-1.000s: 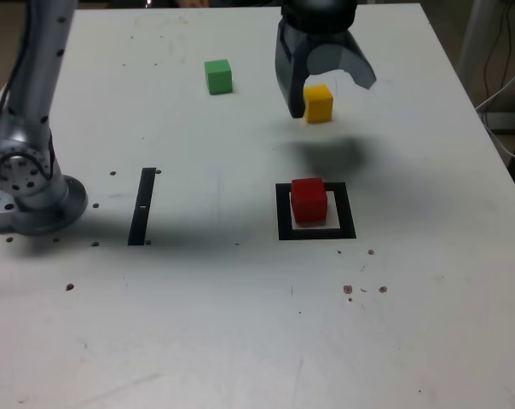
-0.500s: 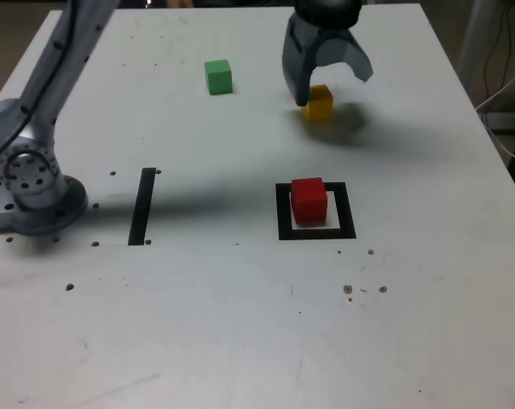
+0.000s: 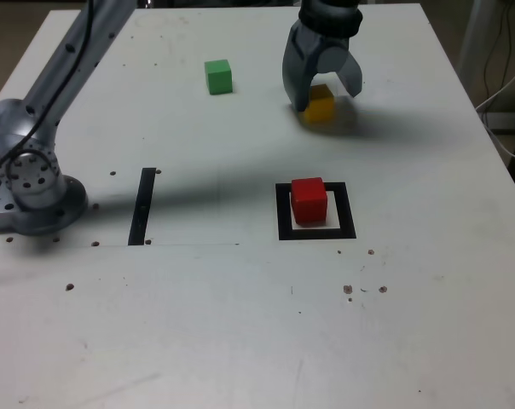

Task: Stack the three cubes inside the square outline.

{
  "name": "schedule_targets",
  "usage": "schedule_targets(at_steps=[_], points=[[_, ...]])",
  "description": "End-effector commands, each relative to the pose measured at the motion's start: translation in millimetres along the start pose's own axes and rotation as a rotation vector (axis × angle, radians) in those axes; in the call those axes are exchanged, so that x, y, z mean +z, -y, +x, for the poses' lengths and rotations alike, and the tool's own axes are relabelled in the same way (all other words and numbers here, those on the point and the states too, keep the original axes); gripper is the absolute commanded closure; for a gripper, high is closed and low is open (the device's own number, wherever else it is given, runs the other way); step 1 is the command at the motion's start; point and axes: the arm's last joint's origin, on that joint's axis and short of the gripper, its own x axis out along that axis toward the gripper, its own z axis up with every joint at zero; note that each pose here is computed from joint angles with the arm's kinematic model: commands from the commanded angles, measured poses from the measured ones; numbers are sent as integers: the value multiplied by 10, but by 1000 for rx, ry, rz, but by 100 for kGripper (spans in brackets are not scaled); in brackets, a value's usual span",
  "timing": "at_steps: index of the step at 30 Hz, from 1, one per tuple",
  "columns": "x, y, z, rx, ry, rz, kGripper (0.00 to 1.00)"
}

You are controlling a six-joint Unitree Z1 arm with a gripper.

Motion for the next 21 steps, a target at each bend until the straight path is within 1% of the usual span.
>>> schedule_targets(at_steps=[1, 6, 10, 15, 21], points=[[1, -2, 17, -6, -7, 2, 40], [11, 2, 35, -14, -10, 7, 50], [24, 9, 60, -28, -13, 14, 57], [22, 23, 48, -40, -7, 19, 68], [-8, 48, -28, -39, 3, 29, 73]])
